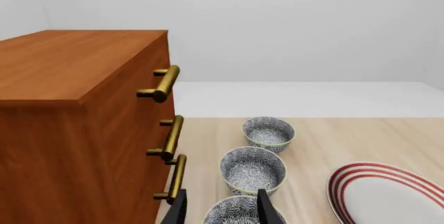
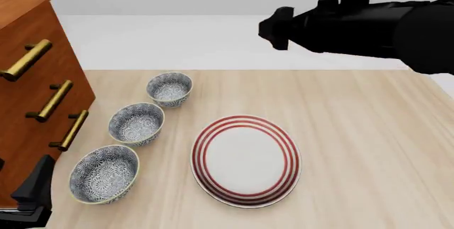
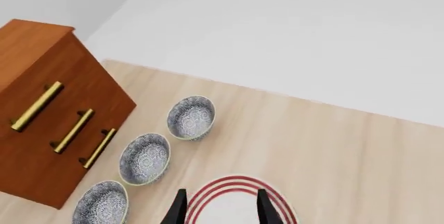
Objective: Pick up the bowl and put it in the middle on the plate.
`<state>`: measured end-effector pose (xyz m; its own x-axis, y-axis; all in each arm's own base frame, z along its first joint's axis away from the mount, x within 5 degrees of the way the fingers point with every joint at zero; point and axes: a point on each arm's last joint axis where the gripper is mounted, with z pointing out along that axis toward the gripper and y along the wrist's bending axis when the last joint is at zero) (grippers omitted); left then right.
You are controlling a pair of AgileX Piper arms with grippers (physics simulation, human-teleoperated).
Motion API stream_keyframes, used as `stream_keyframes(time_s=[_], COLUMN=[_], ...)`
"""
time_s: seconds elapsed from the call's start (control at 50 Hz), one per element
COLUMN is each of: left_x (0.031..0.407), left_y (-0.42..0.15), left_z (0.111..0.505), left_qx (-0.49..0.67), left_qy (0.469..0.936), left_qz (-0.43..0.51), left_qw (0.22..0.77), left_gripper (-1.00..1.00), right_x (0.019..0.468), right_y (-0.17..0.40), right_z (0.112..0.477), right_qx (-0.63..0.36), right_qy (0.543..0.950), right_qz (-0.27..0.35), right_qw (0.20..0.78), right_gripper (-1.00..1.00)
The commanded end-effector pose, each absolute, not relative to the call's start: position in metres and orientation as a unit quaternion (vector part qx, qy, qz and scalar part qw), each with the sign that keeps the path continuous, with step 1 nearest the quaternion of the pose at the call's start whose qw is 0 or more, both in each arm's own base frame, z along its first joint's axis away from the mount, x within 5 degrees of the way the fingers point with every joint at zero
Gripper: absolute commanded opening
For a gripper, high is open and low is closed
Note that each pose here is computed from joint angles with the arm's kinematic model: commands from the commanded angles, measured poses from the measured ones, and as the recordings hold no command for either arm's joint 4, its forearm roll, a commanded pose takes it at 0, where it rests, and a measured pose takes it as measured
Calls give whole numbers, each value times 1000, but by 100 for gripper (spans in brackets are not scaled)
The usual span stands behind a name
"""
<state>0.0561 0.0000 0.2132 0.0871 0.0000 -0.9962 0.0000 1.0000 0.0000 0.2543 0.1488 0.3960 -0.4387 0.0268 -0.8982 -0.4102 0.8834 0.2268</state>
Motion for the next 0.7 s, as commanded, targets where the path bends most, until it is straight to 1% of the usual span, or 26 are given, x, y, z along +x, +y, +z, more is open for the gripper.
stream_keyframes(time_s=[0.02,0.22,0.3,0.34,0.5,0.7], left_x=[56,56,56,56,56,56], left_y=[0,0,0,0,0,0], left_z=[213,213,213,213,213,213], left_qx=[0,0,0,0,0,0], left_qy=[676,676,676,676,676,676], left_qz=[0,0,0,0,0,0], left_qw=[737,737,737,737,737,737], left_gripper=[100,100,100,100,100,100], right_x=[299,328,335,342,346,359], right_y=[191,220,238,233,267,291], right_z=[376,352,334,336,318,307], right_qx=[-96,-103,-82,-84,-82,-79], right_qy=[849,865,879,878,891,897], right_qz=[229,224,235,227,239,244], right_qw=[466,437,406,412,377,360], right_gripper=[100,100,100,100,100,100])
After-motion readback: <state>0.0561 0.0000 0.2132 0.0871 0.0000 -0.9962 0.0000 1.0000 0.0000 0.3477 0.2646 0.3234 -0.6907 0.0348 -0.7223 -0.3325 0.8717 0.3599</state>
